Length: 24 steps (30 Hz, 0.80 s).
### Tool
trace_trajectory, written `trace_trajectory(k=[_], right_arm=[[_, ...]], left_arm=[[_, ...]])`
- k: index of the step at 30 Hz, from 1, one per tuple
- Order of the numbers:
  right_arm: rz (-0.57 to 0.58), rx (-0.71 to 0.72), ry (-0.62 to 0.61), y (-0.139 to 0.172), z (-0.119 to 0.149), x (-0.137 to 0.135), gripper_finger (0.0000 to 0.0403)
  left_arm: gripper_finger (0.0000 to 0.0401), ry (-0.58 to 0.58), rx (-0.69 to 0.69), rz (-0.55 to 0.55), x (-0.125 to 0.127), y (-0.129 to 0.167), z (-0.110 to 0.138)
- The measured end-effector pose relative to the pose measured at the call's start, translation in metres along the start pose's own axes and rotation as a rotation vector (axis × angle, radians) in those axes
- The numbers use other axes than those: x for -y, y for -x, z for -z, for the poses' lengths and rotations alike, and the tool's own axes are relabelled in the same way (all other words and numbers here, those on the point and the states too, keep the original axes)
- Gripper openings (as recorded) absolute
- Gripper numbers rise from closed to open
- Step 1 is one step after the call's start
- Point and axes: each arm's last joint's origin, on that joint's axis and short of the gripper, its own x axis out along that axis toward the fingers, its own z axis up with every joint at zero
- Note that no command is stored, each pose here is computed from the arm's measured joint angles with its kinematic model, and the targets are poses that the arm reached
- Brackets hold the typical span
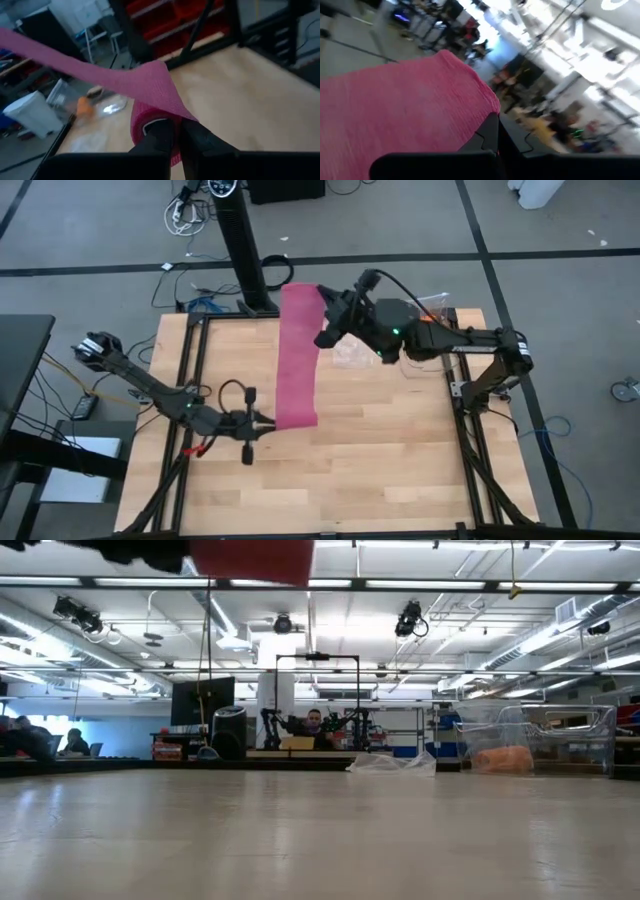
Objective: Roll bandage
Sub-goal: Roll the pink bandage
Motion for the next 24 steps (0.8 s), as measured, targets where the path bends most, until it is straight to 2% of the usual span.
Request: trace_trajectory(k=[6, 11, 17, 24], right_arm=[[-0.189, -0.061, -0.146, -0.020, 0.029, -0.004, 0.0006], [-0.321, -0.129, -0.229, -0.029, 0.053, -0.014, 0.0030], [-0.387, -0.222, -0.224, -0.033, 0.076, -0.027, 0.0083], [-0.429, -0.276, -0.211, -0.023, 0.077, -0.029, 0.0163]], left_arm=[[0.0021, 0.004, 0.064, 0.035, 0.004, 0.011, -0.026], [0.0021, 0.018, 0.067, 0.041, -0.002, 0.014, -0.049], [0.0021, 0.054, 0.033, 0.049, -0.012, 0.017, -0.075], [0.0020, 0.086, 0.042, 0.057, -0.019, 0.021, -0.093]])
